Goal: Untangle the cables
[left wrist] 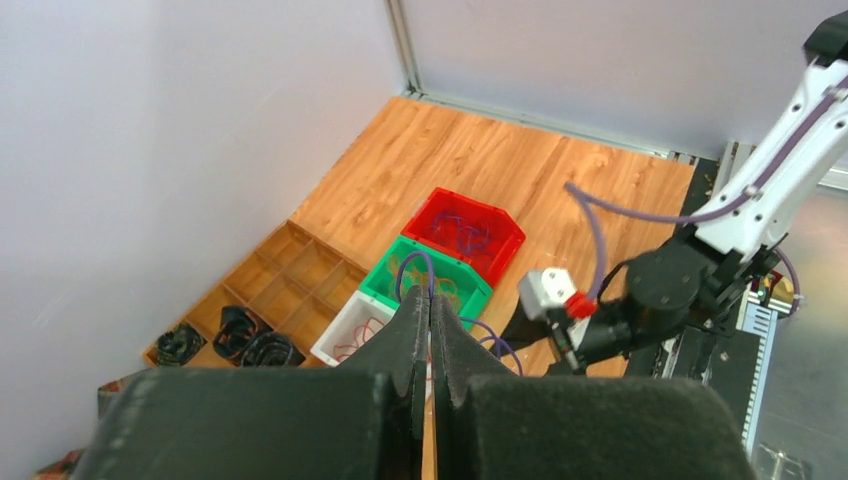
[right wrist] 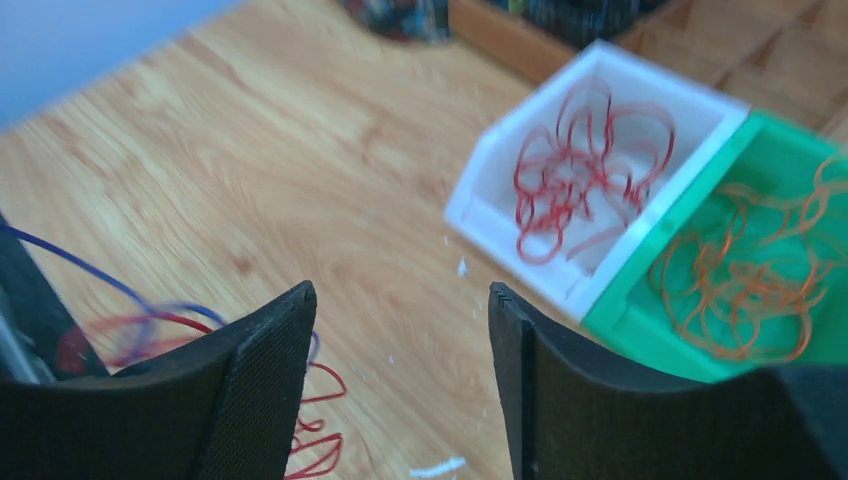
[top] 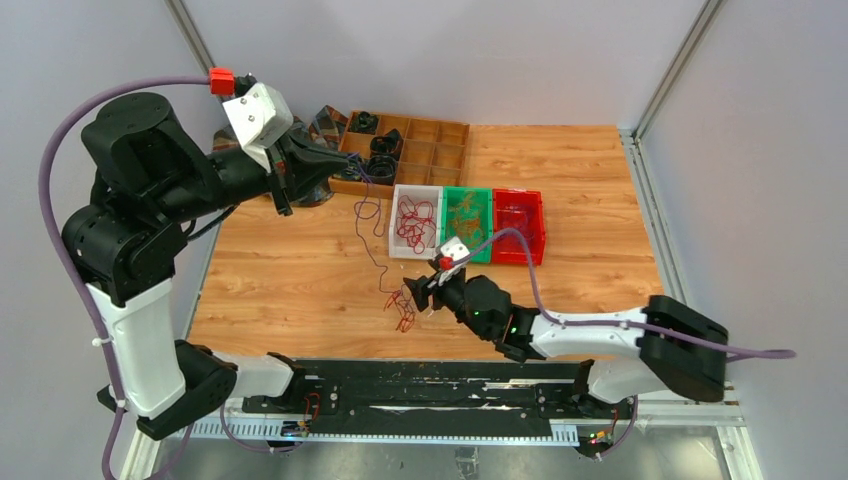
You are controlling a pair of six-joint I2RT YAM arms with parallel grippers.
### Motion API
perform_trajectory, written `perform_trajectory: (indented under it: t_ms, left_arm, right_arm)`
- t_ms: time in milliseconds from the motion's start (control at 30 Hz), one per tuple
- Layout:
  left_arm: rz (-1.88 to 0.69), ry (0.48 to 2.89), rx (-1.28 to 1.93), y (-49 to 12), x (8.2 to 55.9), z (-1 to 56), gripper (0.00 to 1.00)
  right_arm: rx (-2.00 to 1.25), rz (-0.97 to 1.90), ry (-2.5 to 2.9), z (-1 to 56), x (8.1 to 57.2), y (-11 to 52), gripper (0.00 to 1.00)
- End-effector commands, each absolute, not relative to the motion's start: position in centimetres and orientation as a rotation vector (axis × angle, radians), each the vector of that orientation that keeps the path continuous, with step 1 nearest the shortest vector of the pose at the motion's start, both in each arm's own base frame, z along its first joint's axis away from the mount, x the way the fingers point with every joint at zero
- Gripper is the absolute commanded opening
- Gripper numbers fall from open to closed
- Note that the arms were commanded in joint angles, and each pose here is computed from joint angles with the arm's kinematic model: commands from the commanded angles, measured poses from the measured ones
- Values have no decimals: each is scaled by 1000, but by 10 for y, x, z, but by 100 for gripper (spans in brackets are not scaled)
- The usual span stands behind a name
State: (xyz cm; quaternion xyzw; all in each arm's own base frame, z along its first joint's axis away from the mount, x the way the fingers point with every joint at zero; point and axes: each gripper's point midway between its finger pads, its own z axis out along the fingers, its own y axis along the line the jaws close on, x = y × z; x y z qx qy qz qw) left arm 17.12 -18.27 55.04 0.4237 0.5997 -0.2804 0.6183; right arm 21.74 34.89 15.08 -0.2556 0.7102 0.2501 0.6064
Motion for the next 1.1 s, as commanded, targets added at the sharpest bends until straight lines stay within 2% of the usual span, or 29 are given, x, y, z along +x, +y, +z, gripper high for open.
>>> perform_trajectory:
  t_ms: [0,367,633,767,867,1067]
  left_arm:
    - [-629,1378,977,-183,176,549,0]
    - [-639,1376,988,-186,179,549,0]
    - [-645,1337,978,-184,170,562,0]
    - [-638,1319,969,-180,165,567,0]
    - [-634,1299,971,-178,160,571,0]
    - [-609,1270,955,-174,158,581,0]
  right_arm:
    - [-591,695,1461,226,207,355,66]
    - [-807,889,1243,296,157,407,73]
    - [-836,820,1284,288,183,457,73]
    - [-763,775,1368,267,212,455,66]
    - [-716,769,1426,244,229,444,57]
    - [-730,707,1533,187,235,423,41]
